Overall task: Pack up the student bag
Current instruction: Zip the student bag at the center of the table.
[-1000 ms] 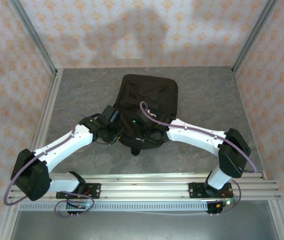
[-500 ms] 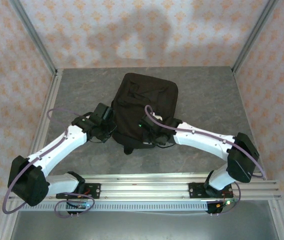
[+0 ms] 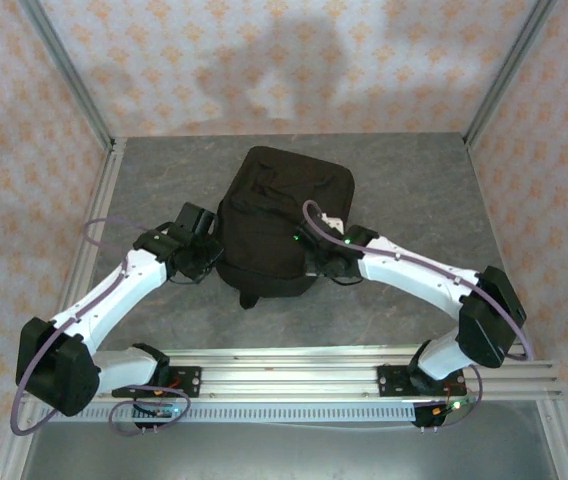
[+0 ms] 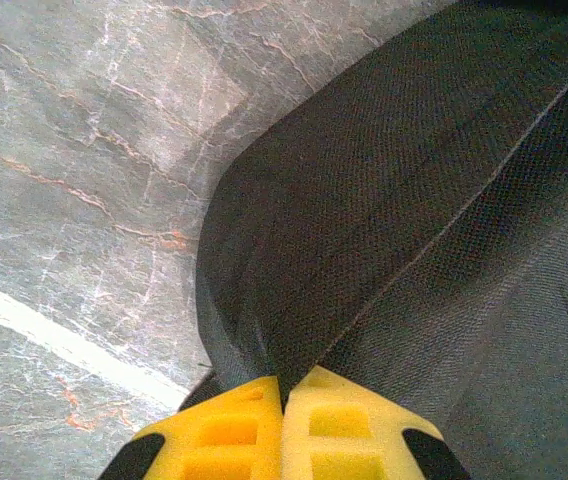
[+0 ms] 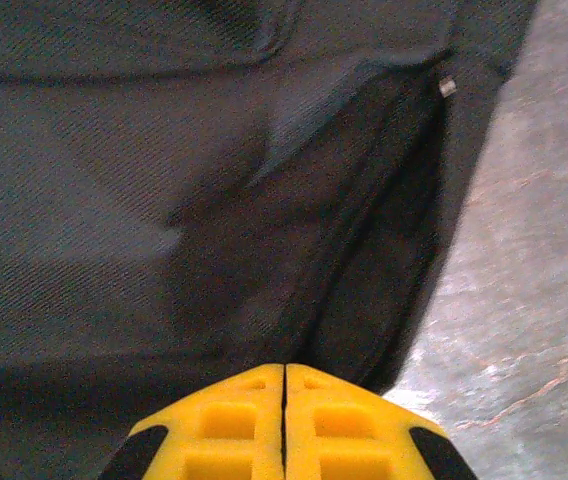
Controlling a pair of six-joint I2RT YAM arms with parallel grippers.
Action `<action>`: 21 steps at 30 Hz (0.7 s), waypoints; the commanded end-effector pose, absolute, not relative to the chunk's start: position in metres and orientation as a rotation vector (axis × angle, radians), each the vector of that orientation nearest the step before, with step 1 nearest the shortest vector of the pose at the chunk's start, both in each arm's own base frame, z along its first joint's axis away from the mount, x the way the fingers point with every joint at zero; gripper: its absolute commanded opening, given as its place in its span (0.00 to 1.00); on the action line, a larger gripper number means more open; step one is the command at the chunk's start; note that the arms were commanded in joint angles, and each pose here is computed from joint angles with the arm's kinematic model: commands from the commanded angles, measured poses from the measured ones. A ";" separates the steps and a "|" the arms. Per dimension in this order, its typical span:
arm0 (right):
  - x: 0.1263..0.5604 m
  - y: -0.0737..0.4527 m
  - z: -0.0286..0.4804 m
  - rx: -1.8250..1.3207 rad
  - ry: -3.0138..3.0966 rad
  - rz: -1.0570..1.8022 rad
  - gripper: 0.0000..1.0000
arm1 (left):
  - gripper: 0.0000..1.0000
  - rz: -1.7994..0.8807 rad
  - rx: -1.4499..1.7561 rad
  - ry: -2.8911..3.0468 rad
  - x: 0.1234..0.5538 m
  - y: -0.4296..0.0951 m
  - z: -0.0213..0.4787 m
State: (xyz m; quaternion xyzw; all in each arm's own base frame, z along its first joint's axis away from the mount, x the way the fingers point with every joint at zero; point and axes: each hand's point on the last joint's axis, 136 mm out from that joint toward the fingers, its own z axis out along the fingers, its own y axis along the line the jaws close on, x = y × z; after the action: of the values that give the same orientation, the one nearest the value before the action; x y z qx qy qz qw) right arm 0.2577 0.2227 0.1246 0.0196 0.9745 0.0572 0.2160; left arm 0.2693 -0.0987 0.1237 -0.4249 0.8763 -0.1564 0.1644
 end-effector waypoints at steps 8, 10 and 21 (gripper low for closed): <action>0.305 0.165 0.127 0.179 2.617 -0.080 0.00 | 0.00 -0.266 -1.186 2.496 0.260 -0.059 0.125; 0.314 0.159 0.128 0.192 2.589 -0.116 0.00 | 0.00 -0.264 -1.164 2.501 0.263 -0.056 0.125; 0.323 0.215 0.119 0.131 2.710 0.292 0.00 | 0.20 -0.403 -1.052 2.611 0.274 -0.079 0.136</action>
State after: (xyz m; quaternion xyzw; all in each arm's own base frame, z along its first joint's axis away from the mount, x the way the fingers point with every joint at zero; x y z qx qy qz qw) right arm 0.3186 0.2038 0.1151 0.0433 0.9732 0.0718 0.2143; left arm 0.2759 -0.0851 0.1264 -0.3732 0.9028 -0.1506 0.1519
